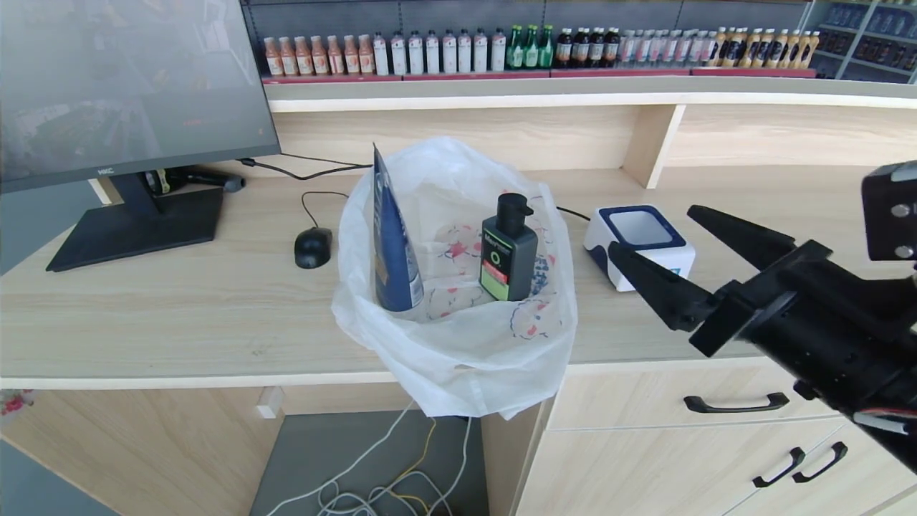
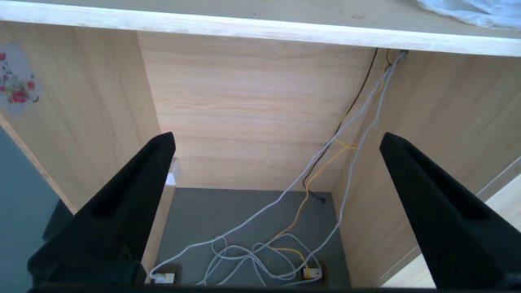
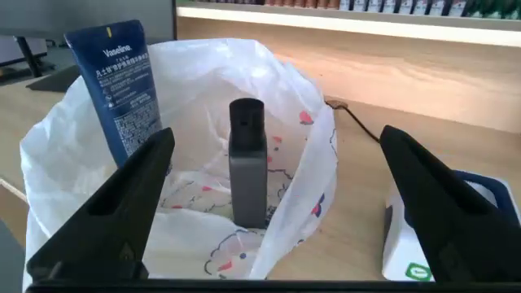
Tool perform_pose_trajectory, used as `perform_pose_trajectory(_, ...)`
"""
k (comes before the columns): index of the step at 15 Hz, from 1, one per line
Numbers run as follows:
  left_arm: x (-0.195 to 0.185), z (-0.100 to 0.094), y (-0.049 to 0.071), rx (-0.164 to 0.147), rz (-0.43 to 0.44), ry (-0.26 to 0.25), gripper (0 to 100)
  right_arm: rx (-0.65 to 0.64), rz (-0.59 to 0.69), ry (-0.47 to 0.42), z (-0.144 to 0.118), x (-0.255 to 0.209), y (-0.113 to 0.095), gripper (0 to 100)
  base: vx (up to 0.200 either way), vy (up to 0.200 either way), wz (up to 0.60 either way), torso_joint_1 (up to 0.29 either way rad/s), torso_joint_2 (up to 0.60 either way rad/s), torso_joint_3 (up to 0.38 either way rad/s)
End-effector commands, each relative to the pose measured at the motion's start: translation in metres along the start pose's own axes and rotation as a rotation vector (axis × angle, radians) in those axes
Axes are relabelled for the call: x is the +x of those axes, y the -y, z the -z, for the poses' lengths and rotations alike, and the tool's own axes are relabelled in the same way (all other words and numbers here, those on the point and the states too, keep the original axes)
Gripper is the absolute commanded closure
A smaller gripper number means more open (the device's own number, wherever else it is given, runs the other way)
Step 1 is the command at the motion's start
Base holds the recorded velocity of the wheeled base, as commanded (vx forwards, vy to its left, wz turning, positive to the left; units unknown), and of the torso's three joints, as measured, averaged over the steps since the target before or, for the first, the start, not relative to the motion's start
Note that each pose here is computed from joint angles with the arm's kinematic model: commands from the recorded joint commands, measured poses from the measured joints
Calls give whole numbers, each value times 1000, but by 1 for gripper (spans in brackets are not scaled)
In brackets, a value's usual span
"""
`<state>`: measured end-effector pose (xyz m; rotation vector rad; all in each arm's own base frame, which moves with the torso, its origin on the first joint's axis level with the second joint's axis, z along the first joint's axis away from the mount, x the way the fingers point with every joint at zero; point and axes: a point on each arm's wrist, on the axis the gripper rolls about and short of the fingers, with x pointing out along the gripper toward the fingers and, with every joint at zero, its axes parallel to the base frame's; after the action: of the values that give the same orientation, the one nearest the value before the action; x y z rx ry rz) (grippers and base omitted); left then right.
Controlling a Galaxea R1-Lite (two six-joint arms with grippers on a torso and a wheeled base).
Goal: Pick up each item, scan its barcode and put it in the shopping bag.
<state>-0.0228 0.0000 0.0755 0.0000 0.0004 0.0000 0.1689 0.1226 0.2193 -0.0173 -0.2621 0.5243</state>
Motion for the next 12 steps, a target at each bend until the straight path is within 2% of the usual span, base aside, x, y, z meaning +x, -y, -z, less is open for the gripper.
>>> perform_pose_trajectory(1, 0, 0, 0, 0, 0, 0, 0, 36, 33, -6, 9, -87, 12, 0, 0, 0, 0, 0, 0, 0)
perform_pose_trajectory(3, 0, 0, 0, 0, 0, 0, 0, 65, 31, -45, 24, -117, 12, 0, 0, 0, 0, 0, 0, 0)
perform_pose_trajectory(5, 0, 0, 0, 0, 0, 0, 0, 105, 31, -92, 29, -126, 13, 0, 0, 0, 0, 0, 0, 0)
perform_pose_trajectory(9, 0, 0, 0, 5, 2, 0, 0, 105, 10, -292, 49, -180, 13, 0, 0, 0, 0, 0, 0, 0)
perform_pose_trajectory(12, 0, 0, 0, 5, 2, 0, 0, 108, 12, -351, 65, -219, 15, 0, 0, 0, 0, 0, 0, 0)
